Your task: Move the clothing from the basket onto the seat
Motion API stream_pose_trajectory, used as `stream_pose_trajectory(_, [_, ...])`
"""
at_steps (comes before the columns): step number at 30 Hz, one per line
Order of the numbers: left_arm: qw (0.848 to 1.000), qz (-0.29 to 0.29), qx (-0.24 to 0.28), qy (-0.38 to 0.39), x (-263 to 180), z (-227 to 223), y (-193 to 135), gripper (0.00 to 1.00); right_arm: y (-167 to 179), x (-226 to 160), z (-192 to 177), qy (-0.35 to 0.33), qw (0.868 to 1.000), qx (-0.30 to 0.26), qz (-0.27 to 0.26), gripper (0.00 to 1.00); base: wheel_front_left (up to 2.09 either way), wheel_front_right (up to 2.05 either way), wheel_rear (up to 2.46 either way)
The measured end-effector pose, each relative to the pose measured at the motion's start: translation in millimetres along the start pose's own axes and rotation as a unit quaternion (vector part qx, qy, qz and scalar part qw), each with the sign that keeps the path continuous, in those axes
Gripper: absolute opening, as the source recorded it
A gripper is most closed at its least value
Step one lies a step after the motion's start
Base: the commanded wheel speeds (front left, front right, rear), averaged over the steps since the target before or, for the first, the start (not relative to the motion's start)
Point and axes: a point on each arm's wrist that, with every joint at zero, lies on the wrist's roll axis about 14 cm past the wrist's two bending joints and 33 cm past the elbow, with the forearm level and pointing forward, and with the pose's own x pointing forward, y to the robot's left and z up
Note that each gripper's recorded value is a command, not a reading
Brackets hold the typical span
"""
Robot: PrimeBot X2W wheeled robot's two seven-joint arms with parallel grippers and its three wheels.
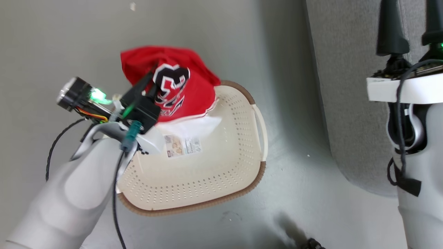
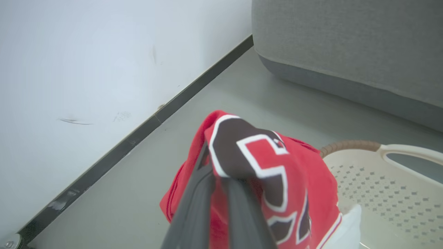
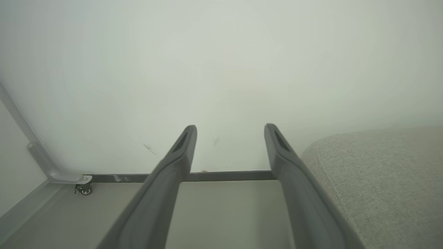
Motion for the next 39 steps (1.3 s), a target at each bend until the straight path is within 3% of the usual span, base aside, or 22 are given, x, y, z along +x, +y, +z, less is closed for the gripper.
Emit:
stream_pose_trajectory(10, [0.992, 0.092, -0.006, -0.091, -31.7, 83.2, 63.2, 0.00, 32.1, -7.7, 19.9, -0.008, 0.999, 0.019, 0.038, 1.00, 0.00, 0.00, 0.00])
stream_pose_trajectory(19, [0.978, 0.151, -0.015, -0.142, -74.1, 134.1, 99.6, 0.00, 49.7, -20.5, 40.0, -0.016, 0.998, 0.010, 0.061, 1.00, 0.00, 0.00, 0.00])
stream_pose_trajectory(31, [0.960, 0.186, 0.017, -0.211, -136.1, 208.2, 118.6, 0.00, 85.6, -56.9, 49.0, 0.010, 0.990, -0.016, 0.140, 1.00, 0.00, 0.00, 0.00])
stream_pose_trajectory(39, [0.945, 0.164, 0.054, -0.277, -168.7, 271.6, 103.7, 0.00, 127.6, -86.3, 59.7, 0.019, 0.977, 0.019, 0.213, 1.00, 0.00, 0.00, 0.00])
